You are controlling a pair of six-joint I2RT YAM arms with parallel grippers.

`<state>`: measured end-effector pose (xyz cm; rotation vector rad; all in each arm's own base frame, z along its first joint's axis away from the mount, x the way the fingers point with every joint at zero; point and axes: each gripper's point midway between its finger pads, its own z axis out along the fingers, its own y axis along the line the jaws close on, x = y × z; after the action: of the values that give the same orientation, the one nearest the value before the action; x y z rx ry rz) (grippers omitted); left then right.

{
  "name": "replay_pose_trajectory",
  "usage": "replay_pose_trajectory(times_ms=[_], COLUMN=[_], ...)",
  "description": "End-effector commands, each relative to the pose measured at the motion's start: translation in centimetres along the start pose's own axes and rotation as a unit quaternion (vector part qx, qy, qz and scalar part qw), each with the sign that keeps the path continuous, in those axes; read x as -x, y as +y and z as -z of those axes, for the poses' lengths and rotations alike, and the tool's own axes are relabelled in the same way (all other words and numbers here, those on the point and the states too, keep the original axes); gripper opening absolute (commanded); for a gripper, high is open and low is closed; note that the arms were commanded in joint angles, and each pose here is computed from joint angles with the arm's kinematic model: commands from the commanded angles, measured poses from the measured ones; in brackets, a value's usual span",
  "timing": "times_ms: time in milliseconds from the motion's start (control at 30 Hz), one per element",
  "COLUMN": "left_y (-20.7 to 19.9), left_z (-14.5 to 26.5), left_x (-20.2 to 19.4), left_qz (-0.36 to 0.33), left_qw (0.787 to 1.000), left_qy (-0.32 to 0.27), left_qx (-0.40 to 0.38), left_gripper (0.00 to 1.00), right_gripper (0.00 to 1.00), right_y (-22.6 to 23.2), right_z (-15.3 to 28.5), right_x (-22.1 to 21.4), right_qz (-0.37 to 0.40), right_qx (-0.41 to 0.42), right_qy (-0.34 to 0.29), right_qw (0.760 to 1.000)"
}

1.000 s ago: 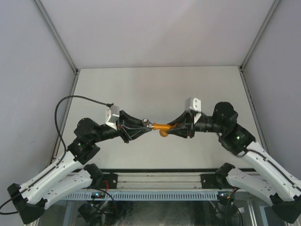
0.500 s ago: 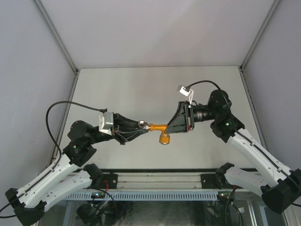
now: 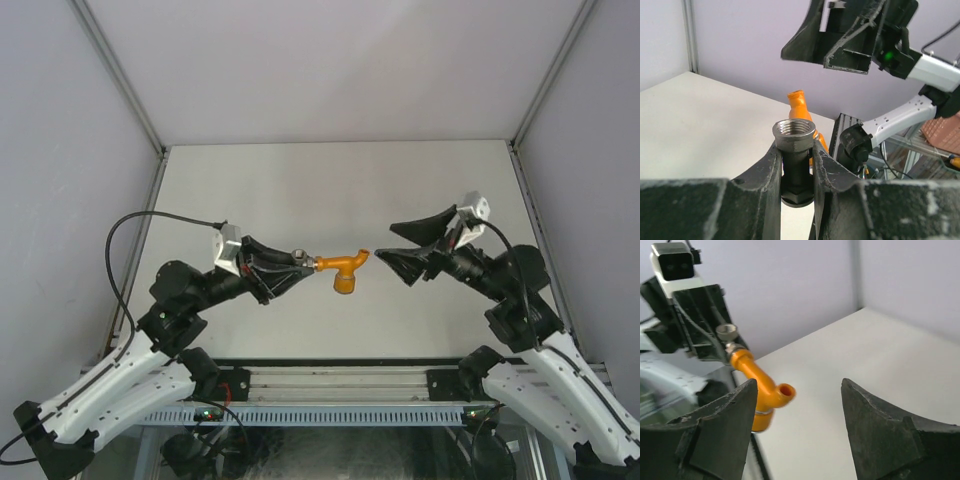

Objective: Install the water faucets

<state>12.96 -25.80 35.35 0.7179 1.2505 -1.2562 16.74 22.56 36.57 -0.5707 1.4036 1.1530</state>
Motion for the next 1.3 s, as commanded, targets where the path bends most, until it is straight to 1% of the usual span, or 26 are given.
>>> replay_pose_trajectory(times_ms=[0,100,200,300,367,433,533,600,733,800,833,967,1033,1267], left_y=[0.1,0.5,1.1,1.3,1.5,1.5,1.4,1.3,1.3,1.5,1.7,1.9,1.9,2.0], left_z=[0.2,0.4,0.6,0.8,0.9,1.0,1.1,1.1,1.0,0.8,0.7,0.3,0.1,-0.1], left_x=[2.6,3.0,3.3,3.7,4.0,4.2,4.2,4.2,4.3,4.4,4.3,4.4,4.6,4.8], left_qz=[0.018,0.029,0.041,0.052,0.066,0.079,0.090,0.094,0.103,0.112,0.120,0.158,0.178,0.215], left_qw=[0.998,0.997,0.995,0.993,0.991,0.989,0.988,0.988,0.987,0.986,0.984,0.978,0.975,0.966], left_qy=[-0.052,-0.062,-0.075,-0.083,-0.082,-0.084,-0.085,-0.084,-0.082,-0.082,-0.080,-0.079,-0.084,-0.095], left_qx=[0.023,0.038,0.059,0.071,0.081,0.088,0.088,0.089,0.088,0.094,0.101,0.106,0.107,0.111], left_gripper=[0.00,0.00,0.00,0.00,0.00,0.00,0.00,0.00,0.00,0.00,0.00,0.00,0.00,0.00], right_gripper=[0.67,0.67,0.67,0.67,0.68,0.69,0.71,0.73,0.74,0.75,0.75,0.77,0.77,0.78], right_y=[-2.8,-3.6,-3.5,-3.1,-3.5,-3.5,-3.1,-2.8,-2.0,-1.7,-1.5,-0.8,-0.6,-0.2], right_z=[2.1,3.0,3.1,2.7,2.7,2.4,2.0,1.6,0.7,0.1,-0.2,-1.7,-2.4,-3.9], right_x=[3.9,4.4,3.5,2.0,1.7,1.0,-0.1,-0.2,-0.3,-0.6,-0.7,-0.8,-1.3,-3.0], right_qz=[0.218,0.295,0.368,0.442,0.480,0.548,0.622,0.652,0.701,0.731,0.743,0.780,0.787,0.789], right_qx=[-0.090,-0.113,-0.097,-0.072,-0.088,-0.083,-0.073,-0.080,-0.082,-0.078,-0.077,-0.077,-0.067,-0.036], right_qy=[-0.078,-0.078,-0.050,-0.018,-0.012,0.004,0.020,0.014,0.000,0.001,0.001,-0.013,-0.013,-0.010], right_qw=[0.969,0.946,0.924,0.894,0.873,0.833,0.779,0.754,0.708,0.678,0.664,0.621,0.613,0.614])
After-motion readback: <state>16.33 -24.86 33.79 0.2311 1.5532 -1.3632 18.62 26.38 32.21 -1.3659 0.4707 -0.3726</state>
